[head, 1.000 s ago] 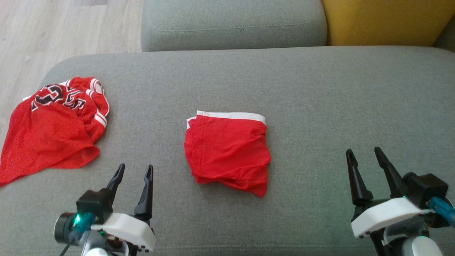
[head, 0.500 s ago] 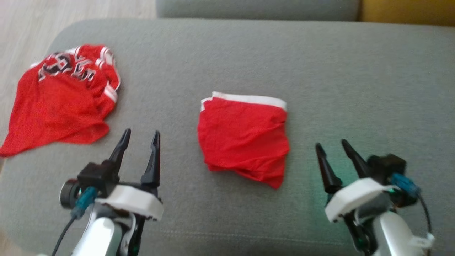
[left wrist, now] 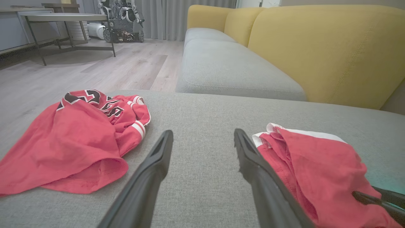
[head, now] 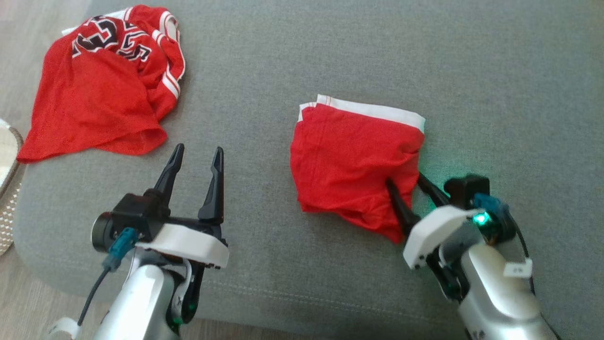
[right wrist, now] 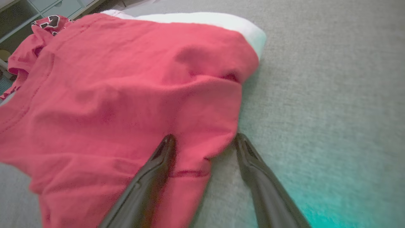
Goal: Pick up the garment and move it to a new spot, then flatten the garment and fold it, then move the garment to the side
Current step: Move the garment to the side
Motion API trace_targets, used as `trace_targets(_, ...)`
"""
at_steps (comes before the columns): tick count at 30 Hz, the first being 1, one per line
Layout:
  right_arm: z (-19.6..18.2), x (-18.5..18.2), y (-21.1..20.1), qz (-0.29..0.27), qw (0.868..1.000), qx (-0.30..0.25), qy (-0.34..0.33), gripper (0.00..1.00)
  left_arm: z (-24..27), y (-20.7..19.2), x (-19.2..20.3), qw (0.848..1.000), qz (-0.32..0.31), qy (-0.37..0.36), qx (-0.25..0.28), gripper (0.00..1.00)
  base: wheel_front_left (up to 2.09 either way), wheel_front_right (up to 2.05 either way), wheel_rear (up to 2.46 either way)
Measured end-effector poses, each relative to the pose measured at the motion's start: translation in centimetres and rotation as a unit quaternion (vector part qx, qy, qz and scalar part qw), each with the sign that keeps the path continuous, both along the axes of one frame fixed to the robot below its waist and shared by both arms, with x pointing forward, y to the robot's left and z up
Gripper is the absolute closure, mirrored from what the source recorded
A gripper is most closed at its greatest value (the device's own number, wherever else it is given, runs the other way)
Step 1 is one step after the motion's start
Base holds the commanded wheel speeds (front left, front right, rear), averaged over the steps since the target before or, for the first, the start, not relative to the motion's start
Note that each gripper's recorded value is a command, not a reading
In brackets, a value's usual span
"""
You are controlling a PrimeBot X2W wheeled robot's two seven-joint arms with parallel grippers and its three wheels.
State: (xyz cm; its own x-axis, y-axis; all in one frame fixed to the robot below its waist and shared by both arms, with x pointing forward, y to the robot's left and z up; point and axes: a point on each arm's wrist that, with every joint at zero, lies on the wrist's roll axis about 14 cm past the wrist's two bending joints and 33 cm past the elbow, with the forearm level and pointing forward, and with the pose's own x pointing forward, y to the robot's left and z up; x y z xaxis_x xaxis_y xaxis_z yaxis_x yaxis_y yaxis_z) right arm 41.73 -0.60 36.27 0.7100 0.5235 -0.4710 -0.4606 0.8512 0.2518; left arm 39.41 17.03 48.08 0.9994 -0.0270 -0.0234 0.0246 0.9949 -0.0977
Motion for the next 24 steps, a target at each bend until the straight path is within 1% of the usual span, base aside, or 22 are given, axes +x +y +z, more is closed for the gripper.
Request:
trace_targets(1,0.0,0.3,0.1,0.003,1.0,-0.002,-0.001,1.0,-0.1,0.0,0.1,1.0,0.0,0.002,-0.001,0.0,0.0,0.0,0.0)
trace_targets(8,0.2,1.2,-1.1,-0.005,1.0,-0.021,-0.013,1.0,-0.3,-1.6,1.6,1.0,-0.025,-0.002,-0.007,0.0,0.0,0.0,0.0)
trace_targets(13,0.4,1.9,-4.5,-0.036,0.997,-0.057,-0.034,1.0,0.0,-3.5,3.0,0.998,-0.056,-0.013,-0.014,0.0,0.0,0.0,0.0)
trace_targets(14,0.4,1.9,-4.5,-0.036,0.997,-0.057,-0.034,1.0,0.0,-3.5,3.0,0.998,-0.056,-0.013,-0.014,0.0,0.0,0.0,0.0)
trace_targets(17,0.7,2.1,-7.1,-0.054,0.994,-0.085,-0.043,1.0,-0.2,-5.0,3.8,0.997,-0.078,-0.016,-0.016,0.0,0.0,0.0,0.0)
trace_targets(19,0.9,2.2,-9.6,-0.07,0.991,-0.108,-0.048,1.0,-0.3,-6.1,4.3,0.995,-0.096,-0.017,-0.019,0.0,0.0,0.0,0.0)
trace_targets(24,1.5,2.2,-17.1,-0.121,0.976,-0.175,-0.048,1.0,-0.6,-8.7,5.8,0.99,-0.141,-0.024,-0.02,0.0,0.0,0.0,0.0)
